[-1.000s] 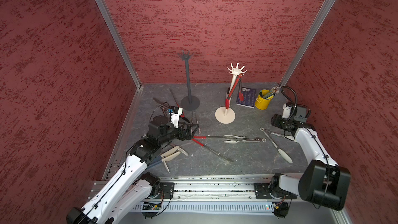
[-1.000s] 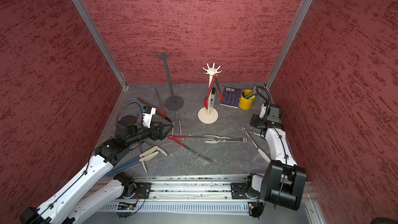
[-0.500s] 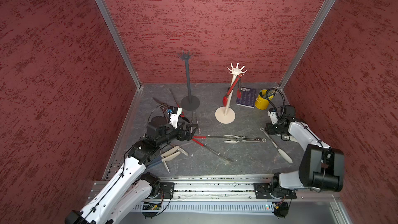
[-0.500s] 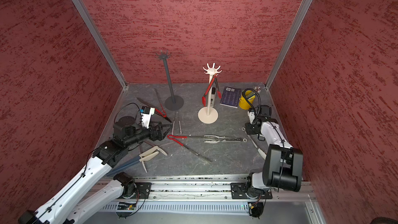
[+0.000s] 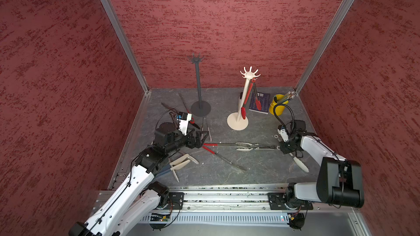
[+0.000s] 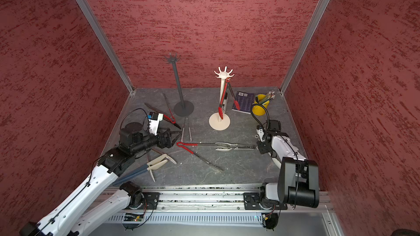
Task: Hang food tongs on kitchen utensil racks
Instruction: Pick up the food tongs from the center of the board.
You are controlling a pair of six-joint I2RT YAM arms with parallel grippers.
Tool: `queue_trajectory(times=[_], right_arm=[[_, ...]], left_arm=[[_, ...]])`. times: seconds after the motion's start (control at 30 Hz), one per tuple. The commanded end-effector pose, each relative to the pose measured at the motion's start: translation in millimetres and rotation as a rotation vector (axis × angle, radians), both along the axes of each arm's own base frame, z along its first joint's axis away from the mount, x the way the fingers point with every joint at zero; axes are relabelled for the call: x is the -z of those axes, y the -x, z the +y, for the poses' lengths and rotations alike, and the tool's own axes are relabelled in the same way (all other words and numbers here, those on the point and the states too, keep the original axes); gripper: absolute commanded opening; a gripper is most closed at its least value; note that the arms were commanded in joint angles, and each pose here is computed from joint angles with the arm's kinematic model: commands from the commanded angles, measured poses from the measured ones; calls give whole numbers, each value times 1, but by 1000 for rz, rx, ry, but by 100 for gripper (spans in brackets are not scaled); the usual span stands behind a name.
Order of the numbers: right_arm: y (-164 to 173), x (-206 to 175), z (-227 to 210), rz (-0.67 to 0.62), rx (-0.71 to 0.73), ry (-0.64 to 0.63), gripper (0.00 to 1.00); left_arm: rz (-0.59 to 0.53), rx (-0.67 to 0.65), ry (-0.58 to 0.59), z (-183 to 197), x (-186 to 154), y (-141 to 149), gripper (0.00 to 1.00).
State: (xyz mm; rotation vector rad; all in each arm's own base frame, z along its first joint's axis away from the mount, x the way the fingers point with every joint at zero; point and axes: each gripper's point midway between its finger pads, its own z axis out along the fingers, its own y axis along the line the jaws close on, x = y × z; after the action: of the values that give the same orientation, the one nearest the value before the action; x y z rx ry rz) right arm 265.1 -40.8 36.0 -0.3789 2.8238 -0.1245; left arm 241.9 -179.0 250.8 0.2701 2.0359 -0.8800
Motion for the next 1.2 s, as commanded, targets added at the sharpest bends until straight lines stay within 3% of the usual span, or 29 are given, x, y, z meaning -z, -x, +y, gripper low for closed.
queue_trajectory(times=[0.0, 0.87, 1.17], right_arm=[[-5, -6, -7, -18, -38, 54, 47], [0, 18, -21, 38, 3, 121, 33], [0, 20, -19, 28, 6, 110, 23]], left_arm=[[-19, 14, -1, 0, -3, 0, 100], [-2, -8, 12, 7, 4, 2, 100], [-3, -12, 12, 8, 5, 2, 100]])
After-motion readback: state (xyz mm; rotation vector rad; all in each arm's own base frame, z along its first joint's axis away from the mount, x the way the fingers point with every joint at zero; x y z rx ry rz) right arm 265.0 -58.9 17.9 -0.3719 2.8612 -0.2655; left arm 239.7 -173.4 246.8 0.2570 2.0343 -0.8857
